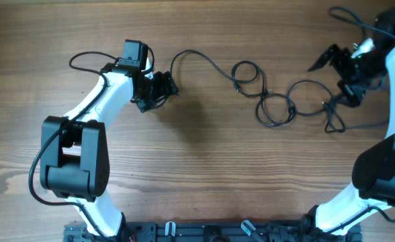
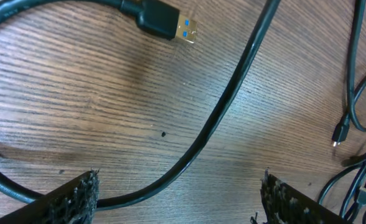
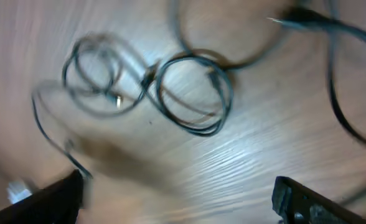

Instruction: Untangle cables

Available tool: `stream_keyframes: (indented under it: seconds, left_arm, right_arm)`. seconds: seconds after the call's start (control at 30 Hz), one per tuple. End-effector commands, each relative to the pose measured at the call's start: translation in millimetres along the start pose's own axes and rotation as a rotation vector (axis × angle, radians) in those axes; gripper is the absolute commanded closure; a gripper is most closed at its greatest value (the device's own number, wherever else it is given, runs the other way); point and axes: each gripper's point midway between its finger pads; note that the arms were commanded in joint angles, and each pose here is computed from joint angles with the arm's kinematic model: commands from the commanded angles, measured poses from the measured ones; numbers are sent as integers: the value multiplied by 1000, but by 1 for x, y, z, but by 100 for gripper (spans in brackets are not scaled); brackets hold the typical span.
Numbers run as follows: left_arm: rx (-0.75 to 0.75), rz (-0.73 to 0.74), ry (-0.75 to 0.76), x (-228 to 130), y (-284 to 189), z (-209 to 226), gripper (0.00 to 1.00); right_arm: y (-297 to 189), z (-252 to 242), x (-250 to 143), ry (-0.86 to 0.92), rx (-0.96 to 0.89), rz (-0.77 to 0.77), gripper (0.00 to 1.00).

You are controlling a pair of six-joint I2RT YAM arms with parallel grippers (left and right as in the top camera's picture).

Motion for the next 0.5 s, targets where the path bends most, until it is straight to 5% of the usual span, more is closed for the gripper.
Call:
stream_keyframes:
  seconds: [0.0, 0.17, 0.23, 0.33, 0.47]
  left_arm:
    - [13, -2, 6, 2, 0, 1, 14]
    - [10, -9, 8, 3, 0, 0, 13]
    - [9, -11, 9, 4, 0, 0, 13]
    - [9, -13, 10, 4, 0, -1, 13]
    - [9, -11, 9, 4, 0, 0, 13]
  right_arm:
    - [-12, -42, 35, 508, -99, -145, 0]
    - [-15, -60, 15, 463, -161, -40, 0]
    - [-12, -35, -8, 111, -40, 116, 0]
    - [-14, -7, -30, -169, 130, 224, 0]
    - [-9, -2, 4, -84, 104, 72, 0]
Point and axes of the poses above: each gripper's point midway between its finger pads, its own y axis out along the fingers, its own z axis along the line the jaws close on, x = y × z, and after that the axes turned 10 degrees about y, right-handed
